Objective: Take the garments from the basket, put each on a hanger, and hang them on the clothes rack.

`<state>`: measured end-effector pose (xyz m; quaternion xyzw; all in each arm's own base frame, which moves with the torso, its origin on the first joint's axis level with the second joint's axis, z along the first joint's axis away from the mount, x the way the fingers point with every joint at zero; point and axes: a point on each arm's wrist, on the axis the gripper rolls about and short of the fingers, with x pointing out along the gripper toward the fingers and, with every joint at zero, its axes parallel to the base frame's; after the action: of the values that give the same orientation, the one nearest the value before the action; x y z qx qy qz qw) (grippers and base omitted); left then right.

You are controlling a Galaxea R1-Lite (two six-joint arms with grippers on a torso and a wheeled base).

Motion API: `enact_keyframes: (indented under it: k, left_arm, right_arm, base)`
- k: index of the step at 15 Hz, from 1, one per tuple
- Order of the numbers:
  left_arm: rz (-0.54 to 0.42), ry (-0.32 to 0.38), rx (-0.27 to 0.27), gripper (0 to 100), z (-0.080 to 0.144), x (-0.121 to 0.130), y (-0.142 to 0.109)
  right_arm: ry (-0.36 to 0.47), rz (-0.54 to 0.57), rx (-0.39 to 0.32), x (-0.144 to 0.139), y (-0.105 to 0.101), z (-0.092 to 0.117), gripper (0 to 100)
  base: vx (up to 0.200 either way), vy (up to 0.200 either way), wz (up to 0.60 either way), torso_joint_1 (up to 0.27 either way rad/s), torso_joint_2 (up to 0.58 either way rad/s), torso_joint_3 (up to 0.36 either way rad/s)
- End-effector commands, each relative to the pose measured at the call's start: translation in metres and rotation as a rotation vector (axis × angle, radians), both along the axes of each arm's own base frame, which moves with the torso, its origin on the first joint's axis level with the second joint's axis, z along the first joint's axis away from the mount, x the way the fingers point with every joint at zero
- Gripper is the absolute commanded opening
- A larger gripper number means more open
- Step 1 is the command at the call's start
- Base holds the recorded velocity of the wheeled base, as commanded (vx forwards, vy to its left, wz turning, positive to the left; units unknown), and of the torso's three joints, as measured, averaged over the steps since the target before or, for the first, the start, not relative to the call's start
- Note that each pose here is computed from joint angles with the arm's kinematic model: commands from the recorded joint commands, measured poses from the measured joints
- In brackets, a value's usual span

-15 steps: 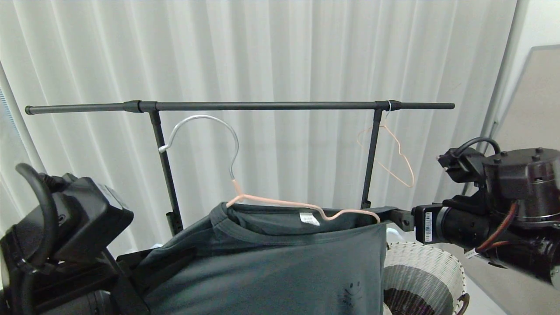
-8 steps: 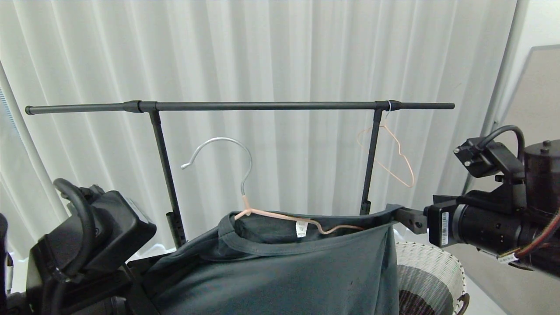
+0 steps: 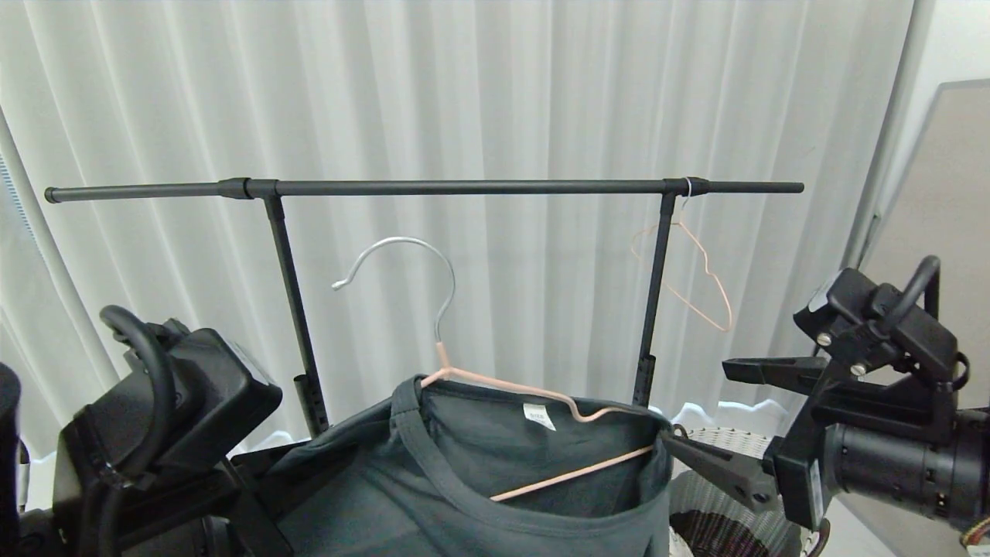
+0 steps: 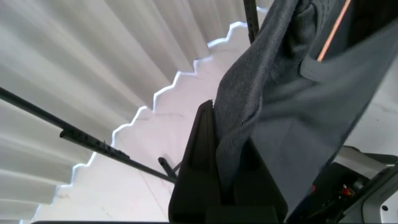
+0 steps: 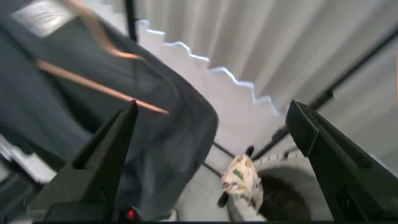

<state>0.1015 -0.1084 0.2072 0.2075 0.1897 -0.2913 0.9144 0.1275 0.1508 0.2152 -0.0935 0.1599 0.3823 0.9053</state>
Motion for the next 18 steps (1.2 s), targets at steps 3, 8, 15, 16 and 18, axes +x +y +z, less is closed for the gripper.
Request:
enact_keyframes:
  k: [3,8,15,16,18]
  left_arm:
    - [0.004,0.023,0.025,0,-0.006,0.004,-0.005]
    - [-0.088,0.010,0.051,0,-0.009,-0.007,-0.009]
    - [-0.136,-0.097,0.066,0,-0.011,-0.007,-0.009]
    - [-0.136,-0.099,0.064,0,-0.010,-0.007,-0.009]
    - [-0.141,-0.102,0.058,0,-0.010,-0.008,-0.009]
  right_arm:
    - [-0.021,0.117,-0.017,-0.012,-0.010,0.004,100]
    - [-0.037,0.242,-0.096,0.001,0.009,0.006,100]
    - [0.053,0.438,-0.208,0.030,0.082,-0.003,100]
    - [0.067,0.437,-0.222,0.031,0.084,-0.003,100]
    - [0.101,0.440,-0.252,0.031,0.083,-0.002,100]
  base:
    - [0.000,0.000,0.00,0.000,0.00,0.000]
    - [0.000,0.000,0.00,0.000,0.00,0.000]
    - [0.000,0.000,0.00,0.000,0.00,0.000]
    - [0.000,0.000,0.00,0.000,0.00,0.000]
    - [0.000,0.000,0.00,0.000,0.00,0.000]
